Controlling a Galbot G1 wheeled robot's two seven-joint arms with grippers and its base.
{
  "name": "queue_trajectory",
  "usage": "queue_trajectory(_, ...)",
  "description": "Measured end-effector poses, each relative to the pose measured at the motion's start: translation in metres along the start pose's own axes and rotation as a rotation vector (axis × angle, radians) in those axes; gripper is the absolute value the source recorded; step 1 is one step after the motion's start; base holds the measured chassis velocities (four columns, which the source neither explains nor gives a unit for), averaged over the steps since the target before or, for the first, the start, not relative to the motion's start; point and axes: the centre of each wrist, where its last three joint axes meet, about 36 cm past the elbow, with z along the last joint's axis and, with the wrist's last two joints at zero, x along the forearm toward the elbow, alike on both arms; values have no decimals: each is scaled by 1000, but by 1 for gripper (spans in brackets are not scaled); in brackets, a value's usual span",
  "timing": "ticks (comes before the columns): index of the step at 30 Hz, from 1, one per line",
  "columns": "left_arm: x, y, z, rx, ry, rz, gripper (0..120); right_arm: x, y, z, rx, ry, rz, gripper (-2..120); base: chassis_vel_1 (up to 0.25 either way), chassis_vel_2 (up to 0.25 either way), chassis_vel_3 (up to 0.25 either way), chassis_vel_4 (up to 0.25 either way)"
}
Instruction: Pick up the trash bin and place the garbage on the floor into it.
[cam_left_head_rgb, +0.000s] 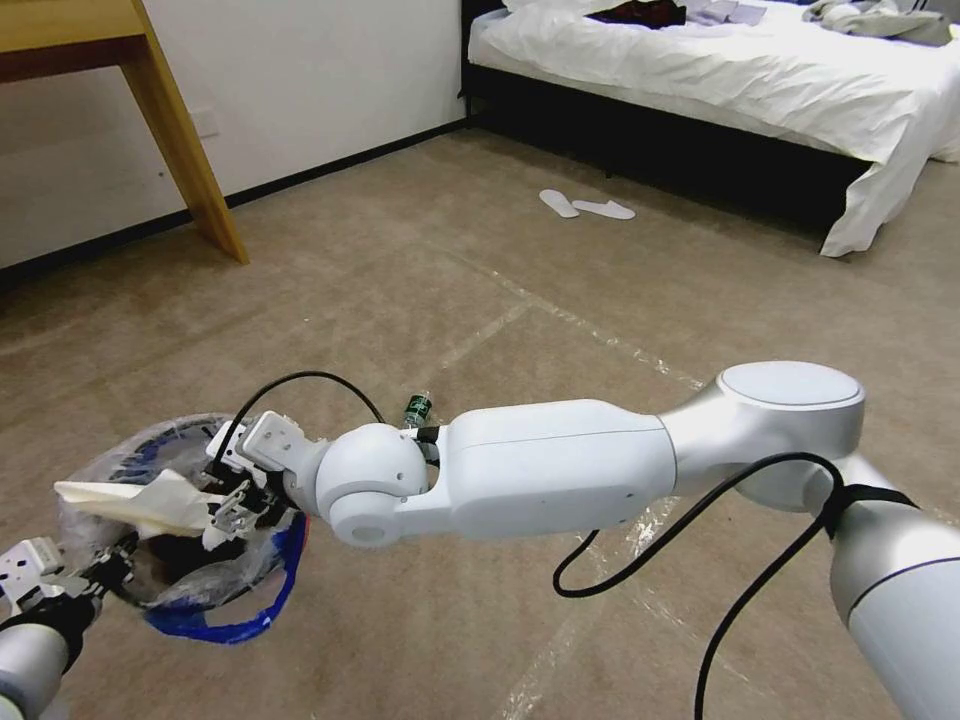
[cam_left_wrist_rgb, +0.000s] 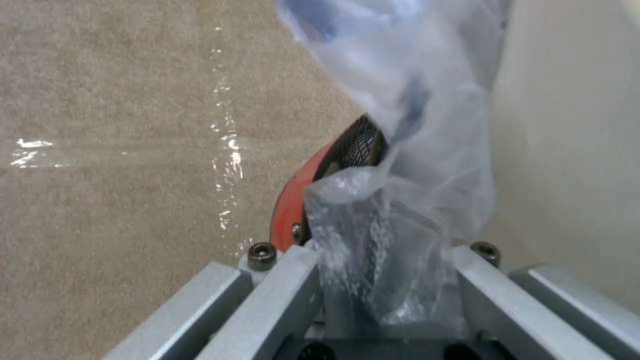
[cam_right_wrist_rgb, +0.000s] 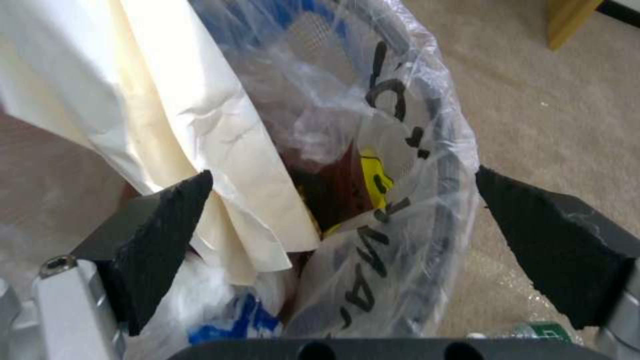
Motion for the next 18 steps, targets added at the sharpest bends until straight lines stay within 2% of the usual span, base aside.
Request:
queue_trajectory(7, -2, 2, 1, 4, 2, -6, 0, 6, 3, -1, -4, -6, -11, 100, 0, 0, 0, 0)
queue_trajectory(13, -2, 2, 1, 6, 1, -4, 0, 7, 2, -10, -35, -67, -12, 100, 0, 0, 0, 0)
queue_trajectory(18, -3, 2, 0, 5, 0, -2, 0, 14, -3, -24, -105, -189, -21, 100, 0, 0, 0, 0)
